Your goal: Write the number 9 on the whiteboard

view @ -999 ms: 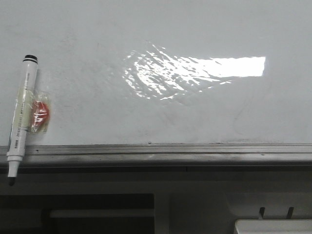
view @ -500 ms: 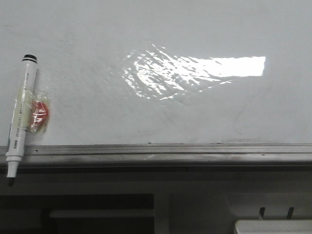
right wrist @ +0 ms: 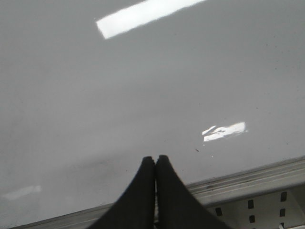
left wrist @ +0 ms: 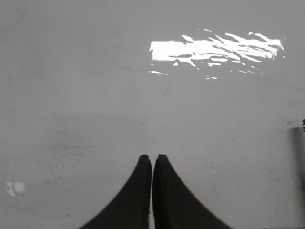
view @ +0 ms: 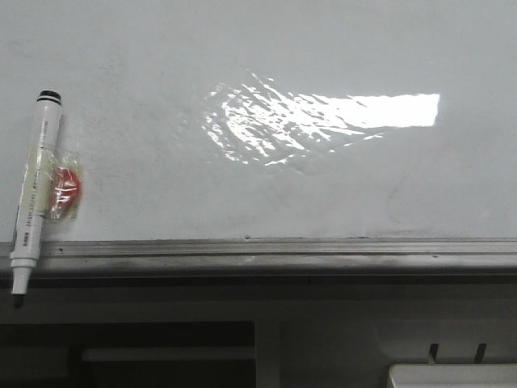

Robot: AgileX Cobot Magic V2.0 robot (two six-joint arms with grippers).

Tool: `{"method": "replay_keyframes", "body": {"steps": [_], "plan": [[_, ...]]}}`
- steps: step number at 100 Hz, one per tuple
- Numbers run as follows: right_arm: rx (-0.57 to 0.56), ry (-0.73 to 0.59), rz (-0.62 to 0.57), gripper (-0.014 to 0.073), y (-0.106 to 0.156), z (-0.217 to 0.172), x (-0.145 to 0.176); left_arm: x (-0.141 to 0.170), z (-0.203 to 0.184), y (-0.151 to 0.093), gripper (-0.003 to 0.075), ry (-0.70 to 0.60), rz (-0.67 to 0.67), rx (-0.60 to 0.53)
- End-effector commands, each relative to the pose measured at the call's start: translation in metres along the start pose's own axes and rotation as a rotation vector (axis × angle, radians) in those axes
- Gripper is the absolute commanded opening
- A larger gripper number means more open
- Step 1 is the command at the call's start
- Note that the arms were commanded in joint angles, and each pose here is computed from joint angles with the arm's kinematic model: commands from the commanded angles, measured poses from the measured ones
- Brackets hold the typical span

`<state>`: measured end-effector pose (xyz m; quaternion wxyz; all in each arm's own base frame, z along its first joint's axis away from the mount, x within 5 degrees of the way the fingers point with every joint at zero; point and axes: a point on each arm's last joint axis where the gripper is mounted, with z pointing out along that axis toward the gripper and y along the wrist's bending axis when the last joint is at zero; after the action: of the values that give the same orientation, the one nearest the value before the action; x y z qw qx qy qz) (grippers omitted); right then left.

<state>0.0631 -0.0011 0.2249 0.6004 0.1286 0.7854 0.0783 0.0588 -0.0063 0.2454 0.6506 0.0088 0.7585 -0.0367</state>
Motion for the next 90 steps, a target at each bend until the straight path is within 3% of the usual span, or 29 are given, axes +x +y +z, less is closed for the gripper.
{"method": "replay_keyframes", "body": {"steps": [1,14,19,34,38,50,62,90], "plan": [[-0.009,-0.063,-0.001,-0.0069,0.006,-0.001,-0.023,-0.016,0.001,0.001,-0.0020,-0.054,-0.010,-0.009],[-0.010,-0.074,0.000,-0.0069,0.006,0.000,-0.025,-0.015,0.004,0.001,0.0017,-0.038,-0.016,-0.009],[-0.010,-0.072,0.000,-0.0069,0.006,0.000,-0.025,-0.016,0.004,0.000,0.0081,-0.050,-0.046,-0.003],[-0.008,-0.062,0.000,-0.0069,0.006,0.000,-0.024,-0.018,0.004,-0.001,0.0379,-0.088,-0.171,0.020],[-0.008,-0.062,0.000,-0.0069,0.006,0.000,-0.024,-0.018,0.005,-0.001,0.0410,-0.093,-0.173,0.018],[-0.008,-0.062,0.000,-0.0069,0.006,0.000,-0.024,-0.017,0.006,0.001,0.0391,-0.123,-0.166,0.003],[-0.008,-0.062,0.000,-0.0069,0.006,0.000,-0.024,-0.016,0.006,-0.001,0.0375,-0.115,-0.040,0.026],[-0.008,-0.062,0.000,-0.0069,0.006,0.000,-0.024,-0.013,0.009,-0.019,0.0375,-0.062,0.029,0.268]]}}
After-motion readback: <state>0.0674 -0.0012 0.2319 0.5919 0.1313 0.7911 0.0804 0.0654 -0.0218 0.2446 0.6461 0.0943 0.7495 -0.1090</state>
